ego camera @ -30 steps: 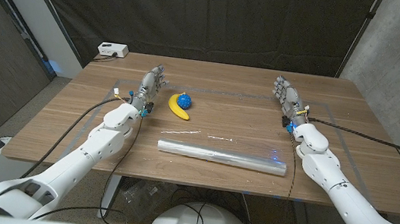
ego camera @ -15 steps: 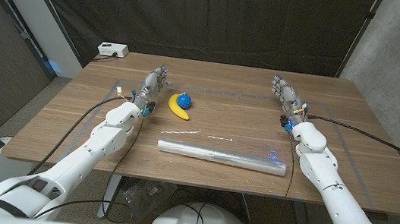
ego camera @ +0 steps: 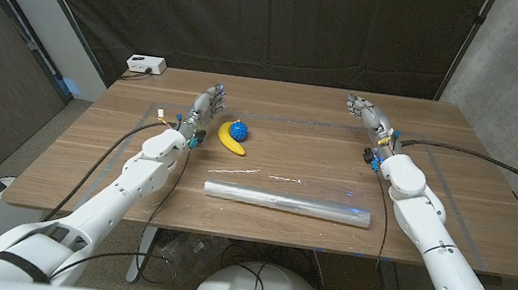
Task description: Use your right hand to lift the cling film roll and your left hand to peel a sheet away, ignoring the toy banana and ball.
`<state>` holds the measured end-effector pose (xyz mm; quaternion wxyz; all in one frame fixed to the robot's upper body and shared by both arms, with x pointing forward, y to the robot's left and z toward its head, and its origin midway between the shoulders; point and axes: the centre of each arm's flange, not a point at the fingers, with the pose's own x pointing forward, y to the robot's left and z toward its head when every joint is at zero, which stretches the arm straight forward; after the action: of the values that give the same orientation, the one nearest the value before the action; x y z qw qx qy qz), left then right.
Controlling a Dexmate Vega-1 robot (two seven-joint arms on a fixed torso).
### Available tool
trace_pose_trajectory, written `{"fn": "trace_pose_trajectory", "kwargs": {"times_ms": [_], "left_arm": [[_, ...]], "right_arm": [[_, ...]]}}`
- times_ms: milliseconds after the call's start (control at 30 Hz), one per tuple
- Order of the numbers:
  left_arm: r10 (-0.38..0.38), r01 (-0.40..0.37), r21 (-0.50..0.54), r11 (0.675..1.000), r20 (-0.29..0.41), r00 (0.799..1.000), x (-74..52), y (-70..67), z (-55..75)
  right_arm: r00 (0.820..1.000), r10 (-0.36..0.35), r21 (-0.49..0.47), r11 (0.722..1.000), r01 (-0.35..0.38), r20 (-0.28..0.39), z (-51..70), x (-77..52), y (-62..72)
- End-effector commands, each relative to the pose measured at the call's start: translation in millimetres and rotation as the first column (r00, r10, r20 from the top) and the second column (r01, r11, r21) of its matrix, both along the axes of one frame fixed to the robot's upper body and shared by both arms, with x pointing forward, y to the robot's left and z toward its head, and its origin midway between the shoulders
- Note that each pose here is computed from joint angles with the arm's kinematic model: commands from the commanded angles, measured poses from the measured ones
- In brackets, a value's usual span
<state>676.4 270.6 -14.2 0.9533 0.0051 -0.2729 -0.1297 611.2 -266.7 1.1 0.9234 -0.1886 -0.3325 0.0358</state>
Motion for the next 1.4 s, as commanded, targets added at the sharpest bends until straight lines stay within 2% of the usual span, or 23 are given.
{"fn": "trace_pose_trajectory", "kwargs": {"times_ms": [33, 333, 633, 800, 1000, 1100, 1333, 1400], "left_arm": [[-0.024, 0.025, 0.032, 0.999, -0.007, 1.000, 2.9, -15.4, 3.6], [-0.035, 0.035, 0.051, 0.998, -0.004, 0.999, 0.1, -26.9, 7.5], [-0.041, 0.041, 0.062, 0.997, -0.007, 0.999, -4.3, -38.9, 5.9], [-0.047, 0.048, 0.068, 0.997, -0.008, 0.999, -7.1, -45.2, 4.3], [-0.053, 0.053, 0.077, 0.996, -0.007, 0.999, -8.9, -49.8, 4.4], [-0.056, 0.056, 0.083, 0.995, -0.005, 0.998, -10.0, -52.3, 4.7], [-0.061, 0.062, 0.096, 0.993, -0.012, 0.998, -10.4, -55.6, 3.2], [-0.065, 0.066, 0.105, 0.992, -0.016, 0.998, -10.6, -56.9, 2.9]], "right_arm": [[0.995, -0.065, -0.206, 0.975, 0.079, 0.073, 19.1, -32.1, 19.6], [0.986, -0.114, -0.359, 0.921, 0.150, 0.121, 25.4, -50.0, 29.3], [0.983, -0.109, -0.432, 0.887, 0.164, 0.149, 24.0, -65.5, 35.2], [0.980, -0.115, -0.481, 0.858, 0.181, 0.162, 23.4, -75.7, 39.1], [0.976, -0.128, -0.542, 0.815, 0.203, 0.174, 22.0, -90.7, 46.3], [0.973, -0.135, -0.582, 0.783, 0.220, 0.186, 21.2, -101.4, 50.7], [0.974, -0.132, -0.619, 0.754, 0.219, 0.185, 19.7, -110.7, 54.3], [0.973, -0.133, -0.647, 0.728, 0.227, 0.190, 19.1, -116.6, 57.0]]}}
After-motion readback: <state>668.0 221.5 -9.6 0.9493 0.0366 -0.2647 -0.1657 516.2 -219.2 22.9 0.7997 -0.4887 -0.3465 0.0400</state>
